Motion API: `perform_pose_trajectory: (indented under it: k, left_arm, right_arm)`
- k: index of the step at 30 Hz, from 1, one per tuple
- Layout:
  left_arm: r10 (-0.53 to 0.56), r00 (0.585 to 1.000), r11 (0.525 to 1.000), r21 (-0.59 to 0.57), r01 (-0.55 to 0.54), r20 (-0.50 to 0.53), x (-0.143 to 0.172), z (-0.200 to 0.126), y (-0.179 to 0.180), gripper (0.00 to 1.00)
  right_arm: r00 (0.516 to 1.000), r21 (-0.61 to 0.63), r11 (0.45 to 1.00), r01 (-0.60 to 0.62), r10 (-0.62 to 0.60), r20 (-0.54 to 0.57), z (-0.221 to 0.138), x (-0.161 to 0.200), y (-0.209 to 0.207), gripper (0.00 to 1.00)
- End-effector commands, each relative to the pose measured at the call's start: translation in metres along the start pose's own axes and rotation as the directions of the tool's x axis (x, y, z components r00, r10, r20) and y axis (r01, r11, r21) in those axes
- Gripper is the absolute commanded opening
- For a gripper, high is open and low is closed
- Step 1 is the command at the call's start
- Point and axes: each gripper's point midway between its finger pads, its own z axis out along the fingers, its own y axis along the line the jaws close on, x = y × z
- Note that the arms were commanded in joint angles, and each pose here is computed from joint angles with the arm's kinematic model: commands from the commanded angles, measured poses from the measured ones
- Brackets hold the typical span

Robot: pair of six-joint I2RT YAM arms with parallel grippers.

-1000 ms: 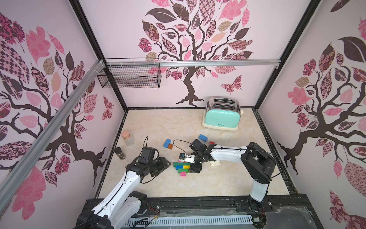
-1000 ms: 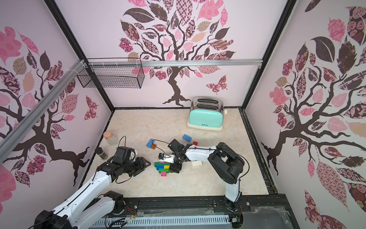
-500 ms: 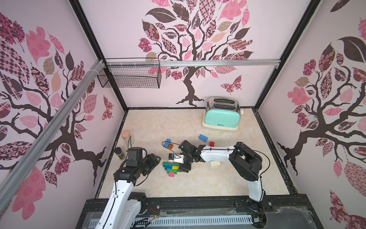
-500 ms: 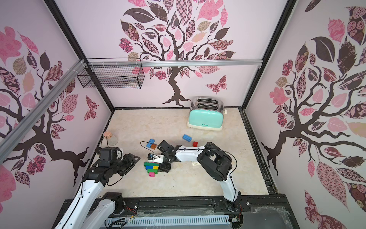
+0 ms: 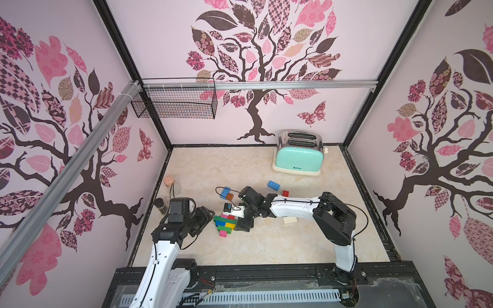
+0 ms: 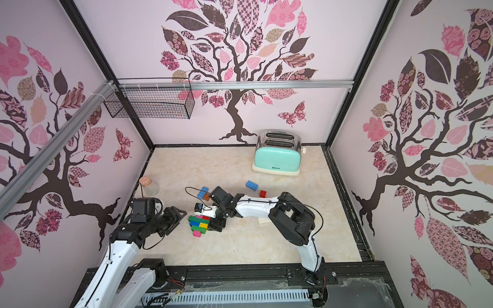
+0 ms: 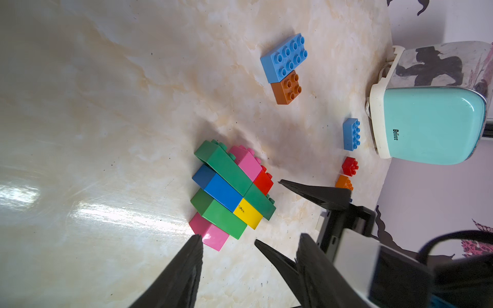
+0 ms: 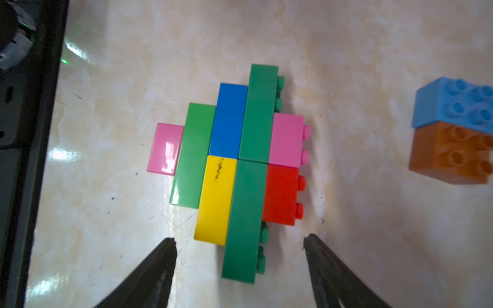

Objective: Assemble a heart with lego
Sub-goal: Move the lego brick at the center of the board.

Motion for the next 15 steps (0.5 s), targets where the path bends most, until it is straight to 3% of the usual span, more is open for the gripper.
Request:
perform_pose_trajectory:
  k: [1, 9, 15]
  left_arm:
    - [0.031, 0.999, 0.999, 0.030, -0.031, 0.009, -0.005, -0.003, -0.009, 0.59]
    - [0.029, 1.000, 0.999, 0.044, -0.030, 0.012, -0.005, -0.001, -0.010, 0.59]
    - [0.029, 1.000, 0.999, 0.044, -0.029, 0.003, -0.004, 0.003, -0.009, 0.59]
  right_arm:
    - [0.998, 0.002, 0.999, -0.035, 0.034, 0.050, -0.025, -0.010, -0.005, 0.79]
    - [0.986, 0.147, 0.979, -0.139, 0.123, 0.112, -0.037, -0.017, -0.048, 0.78]
    - [0.956, 0.259, 0.924, -0.281, 0.246, 0.157, -0.026, -0.018, -0.096, 0.75]
